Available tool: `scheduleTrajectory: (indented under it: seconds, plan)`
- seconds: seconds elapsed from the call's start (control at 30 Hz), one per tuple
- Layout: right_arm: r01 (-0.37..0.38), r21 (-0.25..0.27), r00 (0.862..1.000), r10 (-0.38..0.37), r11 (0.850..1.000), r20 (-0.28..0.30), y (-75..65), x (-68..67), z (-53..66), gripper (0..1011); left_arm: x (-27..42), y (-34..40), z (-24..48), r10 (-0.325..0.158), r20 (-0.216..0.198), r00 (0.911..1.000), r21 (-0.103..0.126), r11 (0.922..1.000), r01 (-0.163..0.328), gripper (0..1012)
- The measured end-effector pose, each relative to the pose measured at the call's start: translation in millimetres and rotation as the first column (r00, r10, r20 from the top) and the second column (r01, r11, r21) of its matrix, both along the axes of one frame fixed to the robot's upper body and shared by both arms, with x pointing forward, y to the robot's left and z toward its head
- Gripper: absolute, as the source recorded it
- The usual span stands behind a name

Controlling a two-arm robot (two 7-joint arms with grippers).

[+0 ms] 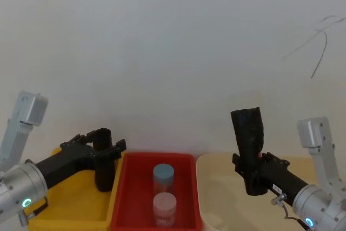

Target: Pick up the garbage bag with the one hand and transfer it to the other hand.

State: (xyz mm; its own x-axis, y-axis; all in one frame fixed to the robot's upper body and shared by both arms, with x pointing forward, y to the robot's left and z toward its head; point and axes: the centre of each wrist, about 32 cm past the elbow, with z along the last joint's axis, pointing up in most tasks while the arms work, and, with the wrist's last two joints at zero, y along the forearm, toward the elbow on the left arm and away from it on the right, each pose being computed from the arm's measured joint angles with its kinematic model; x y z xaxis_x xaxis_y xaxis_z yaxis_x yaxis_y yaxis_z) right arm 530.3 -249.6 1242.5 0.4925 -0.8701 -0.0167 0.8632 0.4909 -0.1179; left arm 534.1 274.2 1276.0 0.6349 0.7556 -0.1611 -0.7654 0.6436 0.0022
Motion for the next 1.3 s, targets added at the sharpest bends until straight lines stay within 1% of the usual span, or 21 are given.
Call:
scheduleTrajectory:
  seconds: [0.03, 0.13, 0.17, 0.27, 0.5, 0.6, 0.7, 0.73, 0.77, 0.83, 1.1, 1.3]
  plan:
    - [0.009, -0.005, 1.0, -0.009, 1.0, -0.003, -0.6, 2.4, -0.6, 565, 0.6, 0.2, -0.9, 0.002, -0.002, 1.0, 0.003, 1.0, -0.002, 1000]
    - [0.024, -0.012, 1.0, -0.024, 1.0, -0.011, -1.9, 5.8, -3.0, 565, 4.8, -0.4, -5.3, 0.006, -0.011, 0.9999, 0.023, 0.9997, -0.006, 1000]
    - [0.027, -0.015, 1.0, -0.027, 1.0, -0.013, -2.1, 6.4, -3.6, 565, 4.8, -0.4, -5.3, 0.006, -0.011, 0.9999, 0.023, 0.9997, -0.006, 1001]
    - [0.037, -0.02, 0.999, -0.037, 0.999, -0.021, -3.3, 8.4, -6.1, 565, 9.7, -2.6, -10.1, 0.007, -0.02, 0.9998, 0.042, 0.9991, -0.007, 1001]
    - [0.049, -0.027, 0.998, -0.05, 0.998, -0.039, -6.2, 10.6, -12.3, 565, 17.6, -7.5, -17.6, 0.007, -0.031, 0.9995, 0.067, 0.9978, -0.004, 1000]
    - [0.05, -0.027, 0.998, -0.051, 0.998, -0.043, -7.1, 11.0, -14.2, 618, 20.0, -9.1, -20.0, 0.006, -0.035, 0.9994, 0.075, 0.9972, -0.003, 1000]
    - [0.052, -0.028, 0.998, -0.053, 0.998, -0.046, -7.8, 11.3, -15.9, 697, 21.9, -10.4, -21.8, 0.005, -0.037, 0.9993, 0.08, 0.9968, -0.002, 1000]
    - [0.052, -0.029, 0.997, -0.053, 0.998, -0.047, -7.9, 11.4, -16.3, 723, 21.9, -10.4, -21.8, 0.005, -0.037, 0.9993, 0.08, 0.9968, -0.002, 1000]
    - [0.052, -0.029, 0.997, -0.054, 0.998, -0.048, -8.2, 11.6, -16.9, 774, 22.6, -10.8, -22.5, 0.005, -0.038, 0.9993, 0.083, 0.9965, -0.002, 1000]
    - [0.052, -0.03, 0.997, -0.053, 0.998, -0.05, -8.6, 11.7, -17.8, 825, 23.6, -11.5, -23.3, 0.005, -0.039, 0.9992, 0.086, 0.9963, -0.001, 1001]
    - [0.053, -0.031, 0.997, -0.055, 0.998, -0.055, -9.5, 12.1, -19.8, 1002, 25.9, -12.7, -25.5, 0.005, -0.042, 0.9991, 0.094, 0.9955, -0.001, 1001]
    - [0.048, -0.03, 0.997, -0.05, 0.998, -0.054, -9.6, 11.9, -20.1, 1001, 26.9, -13.5, -26.5, 0.004, -0.043, 0.9991, 0.098, 0.9952, 0.0, 1000]
